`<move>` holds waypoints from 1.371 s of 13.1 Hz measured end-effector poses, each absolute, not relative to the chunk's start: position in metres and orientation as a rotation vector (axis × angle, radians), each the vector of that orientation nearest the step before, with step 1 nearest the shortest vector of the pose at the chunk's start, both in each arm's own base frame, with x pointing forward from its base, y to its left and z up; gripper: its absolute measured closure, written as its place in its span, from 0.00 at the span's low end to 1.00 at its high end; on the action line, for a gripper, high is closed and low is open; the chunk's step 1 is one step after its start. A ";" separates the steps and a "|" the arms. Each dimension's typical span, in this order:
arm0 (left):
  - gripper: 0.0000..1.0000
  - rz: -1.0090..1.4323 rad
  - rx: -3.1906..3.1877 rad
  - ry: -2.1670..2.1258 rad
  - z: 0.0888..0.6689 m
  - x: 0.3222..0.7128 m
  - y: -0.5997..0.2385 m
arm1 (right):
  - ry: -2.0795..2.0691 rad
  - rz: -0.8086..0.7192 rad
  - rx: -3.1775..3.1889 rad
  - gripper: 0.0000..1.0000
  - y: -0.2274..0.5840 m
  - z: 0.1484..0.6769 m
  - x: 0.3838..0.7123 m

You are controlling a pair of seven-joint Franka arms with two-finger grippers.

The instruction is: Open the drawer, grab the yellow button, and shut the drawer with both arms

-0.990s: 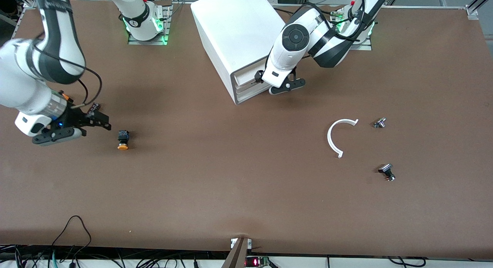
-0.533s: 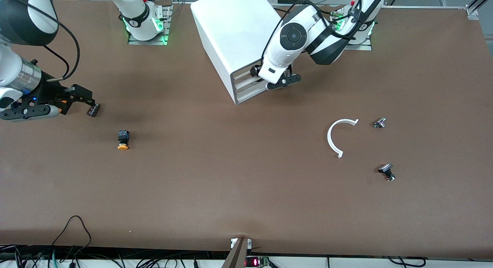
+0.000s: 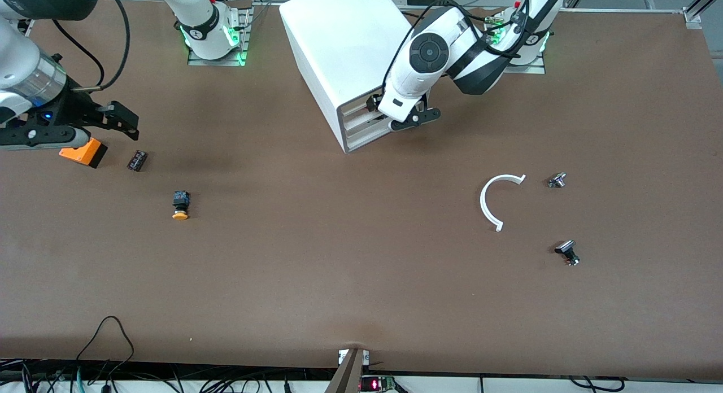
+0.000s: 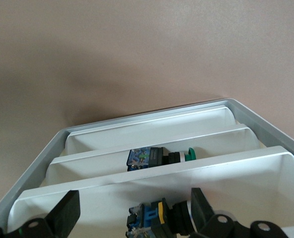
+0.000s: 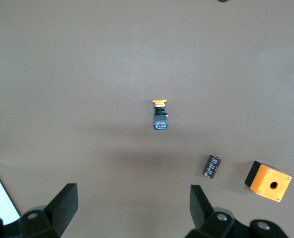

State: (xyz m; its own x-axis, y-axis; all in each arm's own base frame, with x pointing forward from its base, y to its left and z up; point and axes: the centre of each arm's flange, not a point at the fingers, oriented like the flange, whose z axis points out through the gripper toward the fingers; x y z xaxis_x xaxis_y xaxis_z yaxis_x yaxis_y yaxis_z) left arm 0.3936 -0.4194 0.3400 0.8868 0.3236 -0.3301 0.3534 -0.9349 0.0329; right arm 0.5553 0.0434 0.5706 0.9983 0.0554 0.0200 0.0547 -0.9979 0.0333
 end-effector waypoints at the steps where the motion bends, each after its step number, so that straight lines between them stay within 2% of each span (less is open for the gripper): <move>1: 0.01 -0.497 2.963 0.533 0.339 0.393 -0.419 | 0.073 0.033 3.107 0.00 0.039 0.571 0.555; 11: 0.01 -0.503 2.955 0.537 0.343 0.401 -0.415 | 0.000 0.075 3.109 0.00 0.015 0.586 0.550; 15: 0.01 -0.523 3.018 0.463 0.410 0.471 -0.359 | -0.056 0.074 3.117 0.00 0.021 0.585 0.550; 18: 0.01 -0.431 3.151 0.298 0.456 0.518 -0.294 | -0.045 0.075 3.117 0.00 0.027 0.586 0.550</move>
